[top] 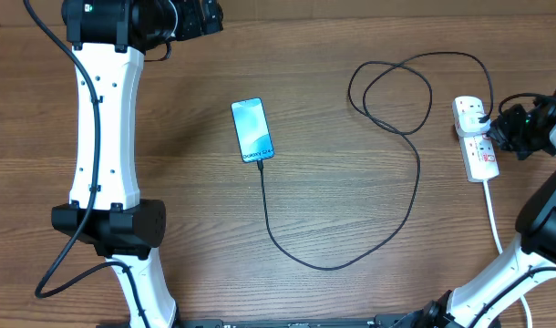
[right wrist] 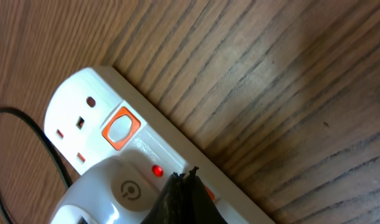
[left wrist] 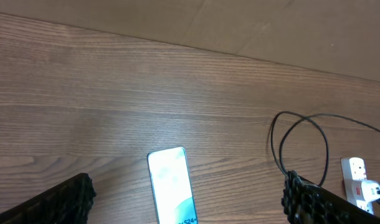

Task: Plug charger to phone and switch on socket
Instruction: 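Press down the orange switch beside the charger with the right gripper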

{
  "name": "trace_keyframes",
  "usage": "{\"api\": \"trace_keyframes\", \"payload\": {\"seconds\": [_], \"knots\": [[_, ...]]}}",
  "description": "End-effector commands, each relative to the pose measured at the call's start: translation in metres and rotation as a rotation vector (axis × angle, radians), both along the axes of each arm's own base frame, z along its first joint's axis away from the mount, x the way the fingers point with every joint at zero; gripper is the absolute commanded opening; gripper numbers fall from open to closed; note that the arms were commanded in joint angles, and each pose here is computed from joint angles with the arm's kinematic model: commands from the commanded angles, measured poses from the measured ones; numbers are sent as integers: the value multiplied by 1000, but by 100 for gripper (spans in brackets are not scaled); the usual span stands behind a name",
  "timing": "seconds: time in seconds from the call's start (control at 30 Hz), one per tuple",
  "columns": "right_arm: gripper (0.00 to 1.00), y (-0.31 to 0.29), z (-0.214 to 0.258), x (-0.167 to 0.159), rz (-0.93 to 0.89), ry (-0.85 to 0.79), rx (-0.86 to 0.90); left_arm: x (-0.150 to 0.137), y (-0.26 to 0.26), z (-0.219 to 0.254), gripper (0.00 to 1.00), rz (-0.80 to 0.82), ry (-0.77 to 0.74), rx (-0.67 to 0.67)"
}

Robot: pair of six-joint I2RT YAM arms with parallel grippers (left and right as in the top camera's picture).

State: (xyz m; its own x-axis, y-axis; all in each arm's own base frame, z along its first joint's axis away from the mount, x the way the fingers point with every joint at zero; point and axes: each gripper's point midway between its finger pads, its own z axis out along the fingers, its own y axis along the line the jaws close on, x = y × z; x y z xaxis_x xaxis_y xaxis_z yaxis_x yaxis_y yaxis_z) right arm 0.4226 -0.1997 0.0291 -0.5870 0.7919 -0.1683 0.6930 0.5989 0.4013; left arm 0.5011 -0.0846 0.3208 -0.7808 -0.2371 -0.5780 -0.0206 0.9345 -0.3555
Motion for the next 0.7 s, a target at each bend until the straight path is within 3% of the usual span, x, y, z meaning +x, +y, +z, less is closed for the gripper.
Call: {"api": "trace_keyframes", "payload": {"seconds": [0.0, 0.67], "knots": [[4, 13, 1, 6, 18, -26, 45, 1, -4, -7, 100, -14, 12, 12], [4, 18, -36, -9, 2, 60, 83, 1, -4, -7, 100, -14, 12, 12]]}}
